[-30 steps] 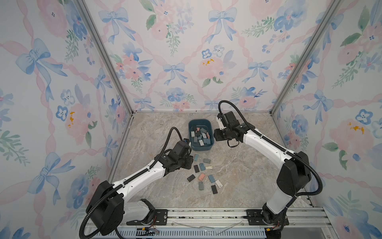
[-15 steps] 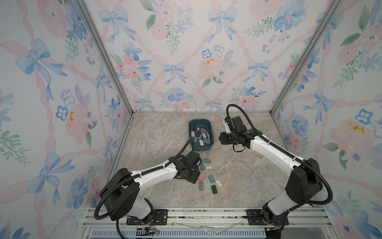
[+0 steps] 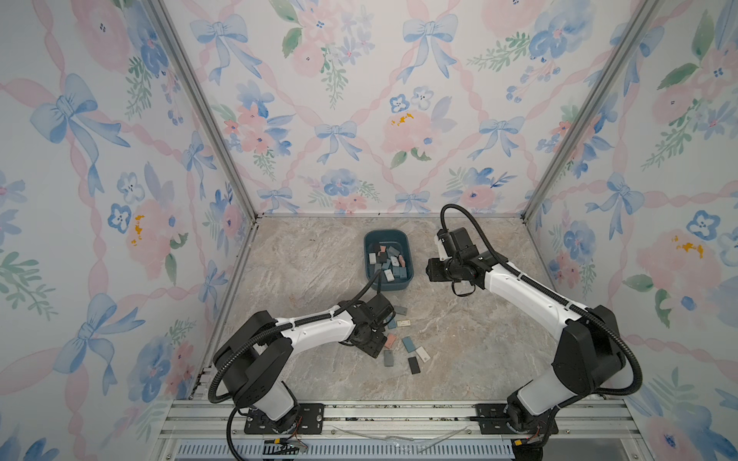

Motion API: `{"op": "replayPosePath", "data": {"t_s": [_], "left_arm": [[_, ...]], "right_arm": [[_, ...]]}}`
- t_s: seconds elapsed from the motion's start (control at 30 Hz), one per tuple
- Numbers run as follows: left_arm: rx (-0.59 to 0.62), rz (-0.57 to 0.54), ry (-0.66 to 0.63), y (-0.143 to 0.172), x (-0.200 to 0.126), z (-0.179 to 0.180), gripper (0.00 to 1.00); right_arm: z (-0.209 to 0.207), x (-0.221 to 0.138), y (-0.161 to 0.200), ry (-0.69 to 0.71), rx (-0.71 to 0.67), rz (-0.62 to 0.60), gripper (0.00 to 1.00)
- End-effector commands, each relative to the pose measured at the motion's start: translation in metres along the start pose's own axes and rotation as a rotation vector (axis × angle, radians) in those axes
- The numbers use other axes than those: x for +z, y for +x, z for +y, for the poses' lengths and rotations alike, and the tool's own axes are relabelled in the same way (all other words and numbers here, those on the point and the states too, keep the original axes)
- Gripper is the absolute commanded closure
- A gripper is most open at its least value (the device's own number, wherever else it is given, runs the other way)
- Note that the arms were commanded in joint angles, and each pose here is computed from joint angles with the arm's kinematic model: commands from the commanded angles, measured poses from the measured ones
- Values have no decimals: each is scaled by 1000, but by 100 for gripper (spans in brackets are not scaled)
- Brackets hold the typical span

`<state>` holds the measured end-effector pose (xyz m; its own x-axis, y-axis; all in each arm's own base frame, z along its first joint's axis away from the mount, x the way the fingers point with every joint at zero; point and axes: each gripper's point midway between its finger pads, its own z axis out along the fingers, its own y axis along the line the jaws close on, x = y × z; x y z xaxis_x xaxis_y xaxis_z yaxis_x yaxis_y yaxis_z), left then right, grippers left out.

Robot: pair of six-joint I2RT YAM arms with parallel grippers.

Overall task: Put the eraser in the storage box
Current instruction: Pick up the eraser from the center of the board.

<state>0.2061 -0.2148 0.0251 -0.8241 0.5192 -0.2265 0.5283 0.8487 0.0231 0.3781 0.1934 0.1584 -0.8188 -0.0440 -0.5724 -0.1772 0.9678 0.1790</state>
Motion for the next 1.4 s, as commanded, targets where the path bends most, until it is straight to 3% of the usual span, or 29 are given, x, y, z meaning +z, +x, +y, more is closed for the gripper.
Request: {"op": "replayPosePath", "data": {"t_s": [0.0,0.2,0.37,0.87,1.13,1.37], "left_arm": [[32,22,-34,-1,3,3,26],[49,44,-34,-2,9,1,35],[51,60,-34,1,12,1,55],[37,62,-30,3,11,1,82],[8,37,-34,-4,6,1,84],[-35,-80,-11,-32,-23,1,85]], "right_arm": [[-1,-9,-4,-15,22,-28,52],[-3,-7,-2,-10,25,-22,52],[-3,-7,-3,-15,28,-23,53],[-3,-7,-2,-15,32,-21,53],[-4,-8,-3,-11,33,-31,53],[-5,-10,-6,-8,36,-42,53]]}}
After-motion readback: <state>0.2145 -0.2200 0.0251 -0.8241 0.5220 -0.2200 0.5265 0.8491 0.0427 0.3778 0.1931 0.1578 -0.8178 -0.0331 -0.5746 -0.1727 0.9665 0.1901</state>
